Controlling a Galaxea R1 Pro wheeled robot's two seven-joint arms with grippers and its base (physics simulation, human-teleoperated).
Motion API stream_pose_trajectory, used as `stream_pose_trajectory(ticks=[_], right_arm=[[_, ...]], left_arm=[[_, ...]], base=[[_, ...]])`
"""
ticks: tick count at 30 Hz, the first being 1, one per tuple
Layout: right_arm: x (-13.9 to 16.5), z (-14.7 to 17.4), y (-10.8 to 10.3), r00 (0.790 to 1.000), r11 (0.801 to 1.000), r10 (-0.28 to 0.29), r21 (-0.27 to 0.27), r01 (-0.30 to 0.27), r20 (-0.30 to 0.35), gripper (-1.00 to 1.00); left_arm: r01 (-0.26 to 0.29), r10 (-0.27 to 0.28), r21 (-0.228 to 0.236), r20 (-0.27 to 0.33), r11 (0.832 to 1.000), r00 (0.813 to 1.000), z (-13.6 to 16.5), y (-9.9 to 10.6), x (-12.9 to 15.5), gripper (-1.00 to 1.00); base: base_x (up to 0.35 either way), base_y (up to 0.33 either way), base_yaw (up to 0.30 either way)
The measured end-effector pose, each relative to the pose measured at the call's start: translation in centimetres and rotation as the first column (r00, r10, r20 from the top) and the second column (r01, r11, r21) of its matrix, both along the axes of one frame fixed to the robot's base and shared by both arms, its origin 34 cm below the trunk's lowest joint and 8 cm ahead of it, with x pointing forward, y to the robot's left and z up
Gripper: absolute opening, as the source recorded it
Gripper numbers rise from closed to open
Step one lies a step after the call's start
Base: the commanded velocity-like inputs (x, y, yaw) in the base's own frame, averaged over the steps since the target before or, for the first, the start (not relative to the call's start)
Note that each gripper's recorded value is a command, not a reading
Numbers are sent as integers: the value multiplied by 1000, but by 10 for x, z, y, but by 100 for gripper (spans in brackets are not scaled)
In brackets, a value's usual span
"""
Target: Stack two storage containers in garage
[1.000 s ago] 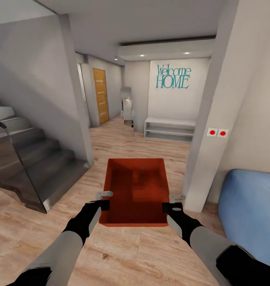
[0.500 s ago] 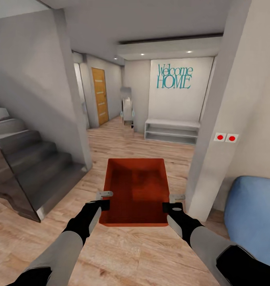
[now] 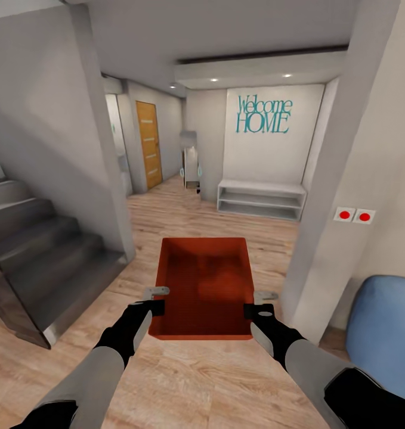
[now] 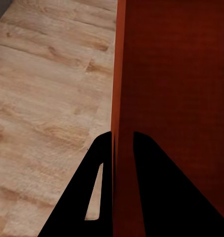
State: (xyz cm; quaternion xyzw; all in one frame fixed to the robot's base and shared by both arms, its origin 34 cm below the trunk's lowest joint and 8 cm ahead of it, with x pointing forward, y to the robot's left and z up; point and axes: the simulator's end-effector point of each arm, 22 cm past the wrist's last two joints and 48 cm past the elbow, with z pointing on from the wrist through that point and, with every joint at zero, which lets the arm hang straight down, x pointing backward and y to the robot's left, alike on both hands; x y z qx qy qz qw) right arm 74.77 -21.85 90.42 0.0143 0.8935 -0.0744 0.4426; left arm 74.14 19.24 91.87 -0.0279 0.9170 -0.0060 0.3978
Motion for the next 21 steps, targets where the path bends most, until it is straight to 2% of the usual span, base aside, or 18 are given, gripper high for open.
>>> stream_pose_trajectory(ticks=[21], right_arm=[[0, 0, 0, 1000, 1000, 0, 0, 0, 0, -100]], left_arm=[[0, 0, 0, 0, 1000, 1000, 0, 0, 0, -100]], base=[[322, 0, 0]])
